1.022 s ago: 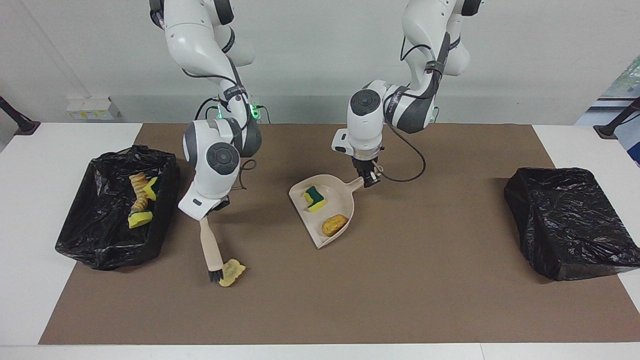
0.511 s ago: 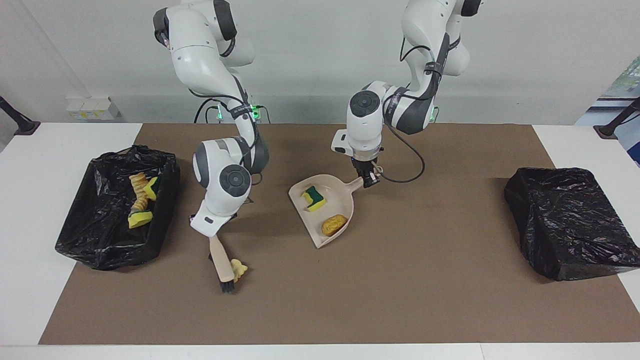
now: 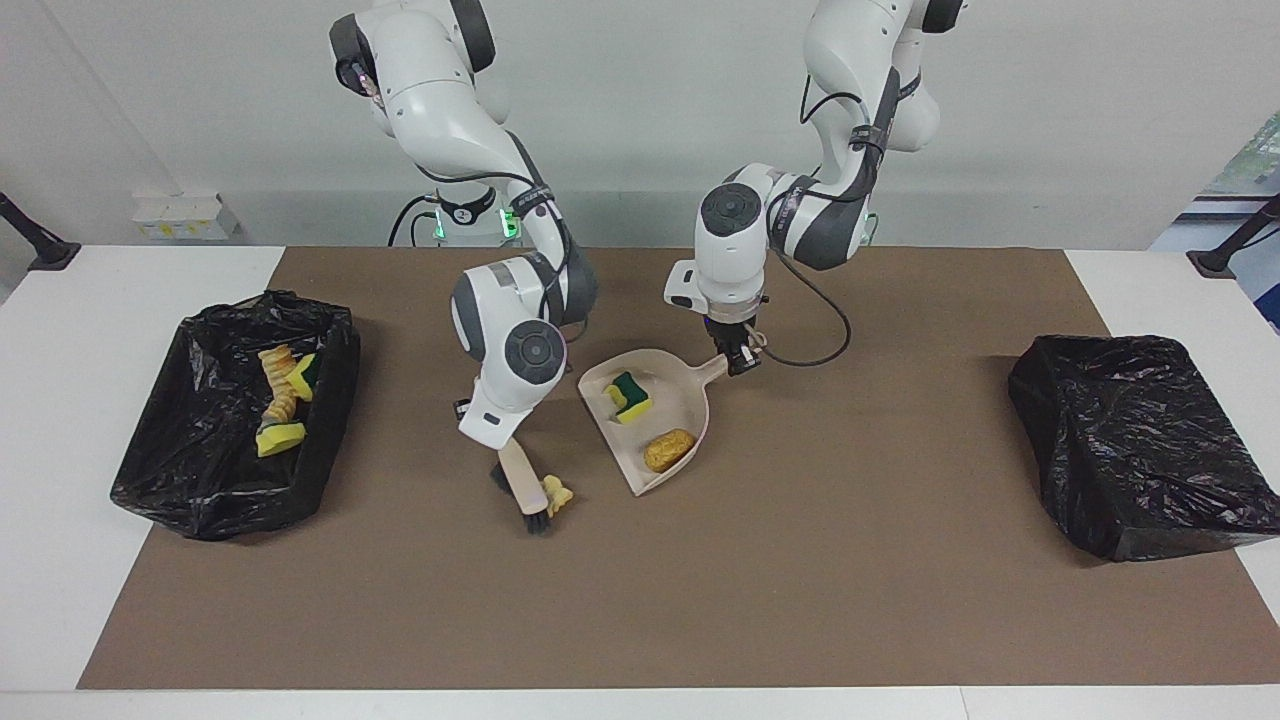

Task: Sweep and dump trash in bin
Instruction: 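Sweep the far bread crust into the dustpan with the right gripper, then carry the dustpan with the left gripper and tip it over the bag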

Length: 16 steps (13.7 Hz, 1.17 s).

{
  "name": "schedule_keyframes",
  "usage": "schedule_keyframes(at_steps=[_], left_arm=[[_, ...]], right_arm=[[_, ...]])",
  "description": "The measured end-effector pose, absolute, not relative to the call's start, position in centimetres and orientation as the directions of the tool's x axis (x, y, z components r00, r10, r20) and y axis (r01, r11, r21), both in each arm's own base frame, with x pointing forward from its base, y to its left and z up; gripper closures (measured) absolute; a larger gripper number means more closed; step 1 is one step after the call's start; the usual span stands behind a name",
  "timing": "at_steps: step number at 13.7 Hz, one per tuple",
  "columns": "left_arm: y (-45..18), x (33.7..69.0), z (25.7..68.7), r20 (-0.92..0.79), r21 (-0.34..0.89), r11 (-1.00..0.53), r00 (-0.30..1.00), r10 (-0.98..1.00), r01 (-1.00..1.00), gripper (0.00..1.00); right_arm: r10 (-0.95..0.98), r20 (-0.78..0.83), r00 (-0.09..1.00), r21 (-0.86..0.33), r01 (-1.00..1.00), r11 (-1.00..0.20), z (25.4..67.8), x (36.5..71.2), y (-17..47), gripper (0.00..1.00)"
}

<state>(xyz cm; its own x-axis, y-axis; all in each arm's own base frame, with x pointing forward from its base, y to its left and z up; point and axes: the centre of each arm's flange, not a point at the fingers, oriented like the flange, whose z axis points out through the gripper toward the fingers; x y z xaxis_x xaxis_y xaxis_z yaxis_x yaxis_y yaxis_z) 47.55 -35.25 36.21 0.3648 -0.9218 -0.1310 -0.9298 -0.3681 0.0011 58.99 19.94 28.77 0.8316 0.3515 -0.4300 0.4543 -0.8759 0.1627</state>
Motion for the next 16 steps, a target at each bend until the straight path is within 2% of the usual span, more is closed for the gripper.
schedule_keyframes(at_steps=[5, 7, 9, 11, 13, 16], left_arm=[[-35.2, 47.5, 36.1, -0.132, 0.002, -0.369, 0.366, -0.921, -0.929, 0.67], [-35.2, 47.6, 36.1, -0.129, 0.001, -0.369, 0.366, -0.922, -0.930, 0.67], [-35.2, 47.6, 36.0, -0.123, -0.002, -0.361, 0.358, -0.925, -0.933, 0.67], [-34.8, 47.9, 36.0, -0.119, -0.001, -0.339, 0.336, -0.934, -0.941, 0.67], [-33.6, 48.9, 36.2, -0.111, 0.006, -0.260, 0.258, -0.960, -0.965, 0.67], [-29.2, 51.4, 37.8, -0.093, 0.003, -0.195, 0.194, -0.977, -0.981, 0.67]], right_arm=[[0.549, -0.458, 0.699, -0.091, 0.577, -0.811, 29.9, 55.5, 23.6, 0.73], [0.553, -0.432, 0.712, -0.221, 0.511, -0.831, 31.6, 55.1, 23.8, 0.73], [0.538, -0.402, 0.741, -0.297, 0.450, -0.842, 32.8, 55.5, 22.9, 0.73], [0.499, -0.395, 0.771, -0.299, 0.406, -0.864, 33.7, 56.0, 21.5, 0.73], [0.398, -0.410, 0.821, -0.264, 0.311, -0.913, 35.1, 56.7, 19.1, 0.73], [0.282, -0.426, 0.860, -0.229, 0.199, -0.953, 37.5, 57.2, 15.1, 0.73]])
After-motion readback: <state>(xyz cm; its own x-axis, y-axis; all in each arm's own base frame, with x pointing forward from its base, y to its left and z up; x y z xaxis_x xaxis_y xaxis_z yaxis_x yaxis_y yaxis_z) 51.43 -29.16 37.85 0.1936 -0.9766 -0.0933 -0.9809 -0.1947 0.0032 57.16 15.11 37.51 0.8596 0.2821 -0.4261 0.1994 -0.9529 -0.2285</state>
